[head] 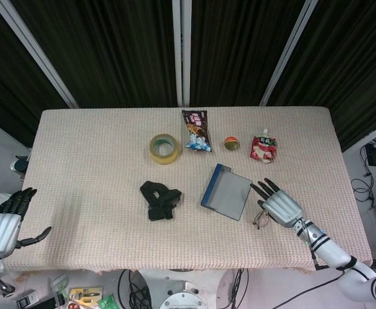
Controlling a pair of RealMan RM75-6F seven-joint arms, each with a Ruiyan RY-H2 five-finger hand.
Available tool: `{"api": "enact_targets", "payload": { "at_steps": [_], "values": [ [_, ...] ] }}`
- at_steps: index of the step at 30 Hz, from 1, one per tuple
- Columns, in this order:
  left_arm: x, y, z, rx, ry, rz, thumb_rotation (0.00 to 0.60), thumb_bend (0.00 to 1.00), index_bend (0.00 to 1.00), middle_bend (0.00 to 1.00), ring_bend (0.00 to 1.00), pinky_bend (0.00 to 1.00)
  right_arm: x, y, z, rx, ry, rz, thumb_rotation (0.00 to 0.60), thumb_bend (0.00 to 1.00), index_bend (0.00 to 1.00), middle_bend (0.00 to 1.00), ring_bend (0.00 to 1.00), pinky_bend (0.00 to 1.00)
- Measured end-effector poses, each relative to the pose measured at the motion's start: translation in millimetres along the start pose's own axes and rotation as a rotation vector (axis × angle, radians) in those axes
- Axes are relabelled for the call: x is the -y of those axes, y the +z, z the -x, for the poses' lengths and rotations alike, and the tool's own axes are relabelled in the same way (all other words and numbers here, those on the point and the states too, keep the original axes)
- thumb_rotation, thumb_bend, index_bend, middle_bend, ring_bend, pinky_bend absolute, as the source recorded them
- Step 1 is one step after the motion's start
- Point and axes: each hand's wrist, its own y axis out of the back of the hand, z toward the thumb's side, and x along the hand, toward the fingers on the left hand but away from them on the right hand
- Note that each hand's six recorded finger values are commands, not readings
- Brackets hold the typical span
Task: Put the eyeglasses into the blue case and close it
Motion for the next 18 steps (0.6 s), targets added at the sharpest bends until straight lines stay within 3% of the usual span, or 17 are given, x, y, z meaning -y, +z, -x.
{"api": "enact_targets", "payload": {
  "at_steps": [10, 12, 18],
  "values": [
    [0.7, 0.3, -1.4, 0.001, -0.003, 0.001, 0.322, 0.18, 0.05, 0.08, 0.09, 0.24, 1.9, -2.1, 1.9, 0.009, 0.010, 0.000, 0.600, 0.34, 0.62, 0.00, 0.00, 0.00],
    [1.5, 0.0, -1.7, -0.002, -0.006, 0.007, 0.354, 0.18, 0.05, 0.08, 0.09, 0.24, 2.5, -2.8, 2.4, 0.012, 0.017, -0.001, 0.600, 0.36, 0.65, 0.00, 0.00, 0.00],
    [0.1, -0.7, -1.3, -0.001, -0.003, 0.006, 0.358, 0.18, 0.05, 0.08, 0.09, 0.24, -1.6, -3.0, 3.1, 0.015, 0.000, 0.013, 0.600, 0.46, 0.72, 0.00, 0.00, 0.00]
  ]
}}
